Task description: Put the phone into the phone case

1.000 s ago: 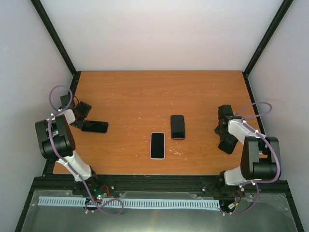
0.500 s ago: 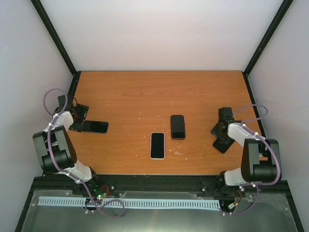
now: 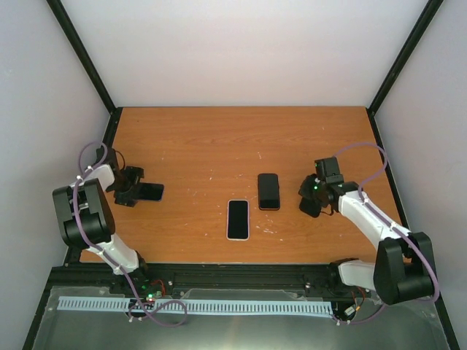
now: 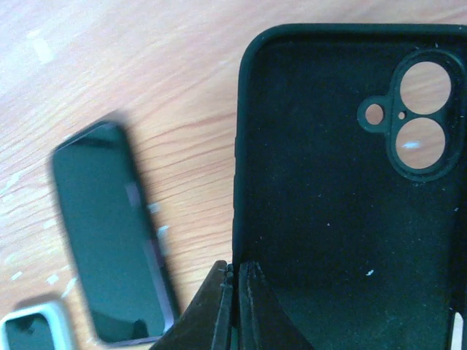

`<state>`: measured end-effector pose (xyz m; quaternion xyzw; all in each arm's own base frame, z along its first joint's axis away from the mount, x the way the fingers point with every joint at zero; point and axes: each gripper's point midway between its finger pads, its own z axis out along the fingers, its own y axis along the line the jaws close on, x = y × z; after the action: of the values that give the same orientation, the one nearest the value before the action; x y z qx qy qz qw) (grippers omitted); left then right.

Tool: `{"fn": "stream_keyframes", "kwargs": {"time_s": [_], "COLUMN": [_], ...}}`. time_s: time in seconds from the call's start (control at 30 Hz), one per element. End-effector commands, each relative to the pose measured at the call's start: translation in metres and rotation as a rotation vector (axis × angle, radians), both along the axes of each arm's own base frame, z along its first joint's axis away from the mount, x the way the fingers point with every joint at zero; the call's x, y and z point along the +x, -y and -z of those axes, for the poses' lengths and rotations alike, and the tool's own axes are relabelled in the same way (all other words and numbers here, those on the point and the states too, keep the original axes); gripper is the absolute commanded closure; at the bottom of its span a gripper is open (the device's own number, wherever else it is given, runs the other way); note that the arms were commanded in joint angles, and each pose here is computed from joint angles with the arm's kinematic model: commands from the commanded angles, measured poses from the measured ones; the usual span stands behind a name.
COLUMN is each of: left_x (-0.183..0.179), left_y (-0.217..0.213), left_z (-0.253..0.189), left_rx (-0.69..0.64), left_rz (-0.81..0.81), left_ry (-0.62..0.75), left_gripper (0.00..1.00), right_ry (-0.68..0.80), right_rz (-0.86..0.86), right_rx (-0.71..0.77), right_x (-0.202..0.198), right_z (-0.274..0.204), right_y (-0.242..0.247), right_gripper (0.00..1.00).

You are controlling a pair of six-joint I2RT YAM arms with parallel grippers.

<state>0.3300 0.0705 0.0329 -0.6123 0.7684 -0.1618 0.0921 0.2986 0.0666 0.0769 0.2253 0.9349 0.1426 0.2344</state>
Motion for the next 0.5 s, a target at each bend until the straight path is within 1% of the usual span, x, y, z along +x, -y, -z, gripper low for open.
{"fn": "stream_keyframes", "kwargs": {"time_s": [0.0, 0.1, 0.27, 0.37, 0.47], "left_x": [0.012, 0.010, 0.013, 0.016, 0.013], "left_y": [0.006, 0.011, 0.013, 0.010, 0.008], "left_z": [-0.011, -0.003, 0.002, 0.004, 0.008], "left_rx": [-0.036, -0.068, -0.068, -0.063, -0.061], "left_rz": [-0.001, -0.004, 0.000, -0.010, -0.023], "left_ry": [0.022, -0.002, -0.037, -0.057, -0.111], "left_gripper": [0.02, 0.03, 0.05, 0.06, 0.08], "right_ry": [0.093, 0.127, 0.136, 0.116, 0.089], "right_rz": [-0.112, -0.219, -0.356, -0.417, -0.468], "right_rx": [0.110, 0.188, 0.245, 0.308, 0.341], "right_x": [0.004, -0.007, -0.021, -0.029, -0.035], "right_z": [-0.040, -0.057, -0.067, -0.066, -0.058], "right_y": [-0.053, -0.106, -0.181, -0.221, -0.256], "right_gripper": [0.97, 0.97, 0.97, 0.97, 0.97]}}
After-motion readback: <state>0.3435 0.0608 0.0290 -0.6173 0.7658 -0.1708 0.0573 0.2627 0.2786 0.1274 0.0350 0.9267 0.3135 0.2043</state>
